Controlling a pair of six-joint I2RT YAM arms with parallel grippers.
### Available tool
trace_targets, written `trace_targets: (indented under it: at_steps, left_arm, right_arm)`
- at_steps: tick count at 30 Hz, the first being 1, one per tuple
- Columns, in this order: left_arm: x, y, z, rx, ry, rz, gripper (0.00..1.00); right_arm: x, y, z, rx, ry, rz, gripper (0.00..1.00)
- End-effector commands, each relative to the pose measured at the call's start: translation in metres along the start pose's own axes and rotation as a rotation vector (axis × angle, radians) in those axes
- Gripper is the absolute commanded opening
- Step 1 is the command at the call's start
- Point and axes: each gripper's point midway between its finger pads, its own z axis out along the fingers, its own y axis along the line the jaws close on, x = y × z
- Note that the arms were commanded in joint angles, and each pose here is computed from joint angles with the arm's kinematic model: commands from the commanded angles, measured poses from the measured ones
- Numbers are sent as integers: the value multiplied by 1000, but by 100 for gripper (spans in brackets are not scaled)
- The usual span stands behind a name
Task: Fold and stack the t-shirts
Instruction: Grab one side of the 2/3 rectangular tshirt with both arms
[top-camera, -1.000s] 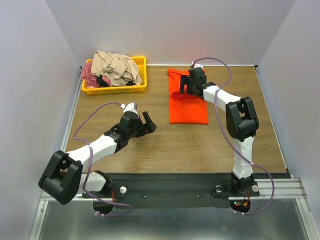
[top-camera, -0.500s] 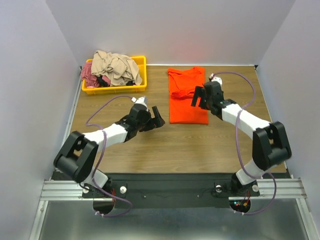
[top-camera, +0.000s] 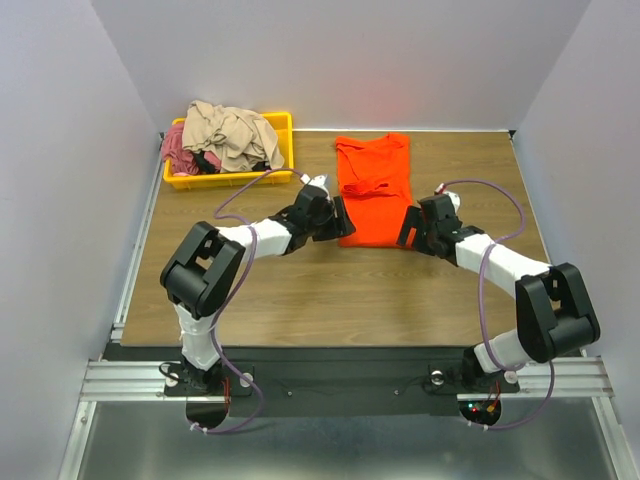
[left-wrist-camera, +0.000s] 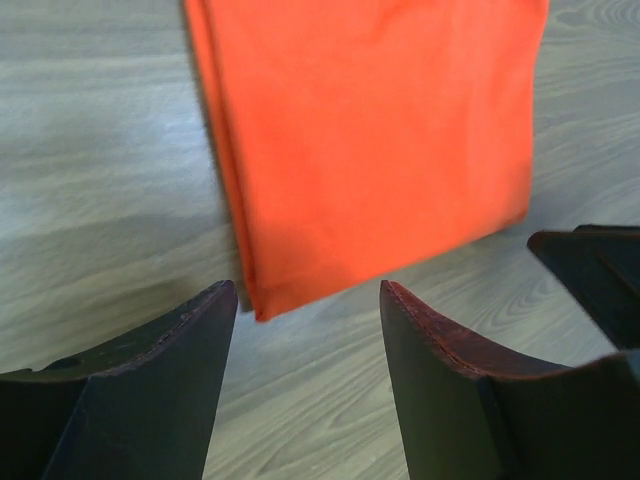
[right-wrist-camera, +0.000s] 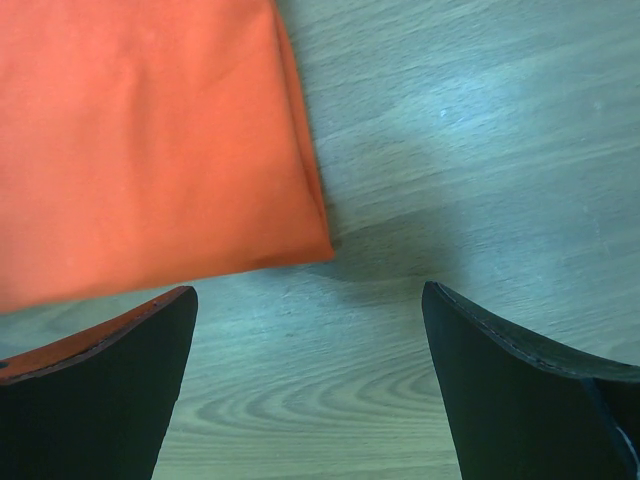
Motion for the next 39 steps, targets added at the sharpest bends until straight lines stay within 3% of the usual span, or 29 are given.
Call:
trace_targets:
  at_steps: [1,14,22,26,35,38,39]
  left_arm:
    - [-45,-44,-2,92,-111,73,70]
    - [-67,-58,72,73,-51,165,70]
    - [-89,-60,103,57,-107,183,70]
    - [-118,-54,125,11,-161,185,70]
    - [-183,-33,130,-53,-259,154,71]
    - [-198,-57,100,-20,-280,180,74]
    - [-202,-61,90,-15,-290,183,80]
  right_arm:
    - [-18,15,-12,-71,-55,37,100]
    - [-25,5,-38,-80,-118,55,100]
    - [-32,2,-49,-85,-159,61,100]
    - [-30,1,-50,-88,-155,59,100]
    - [-26,5,-50,-110,-135,58,100]
    - [-26,5,-51,-114,-138,59,100]
    - [-26,5,-52,-116,-139,60,100]
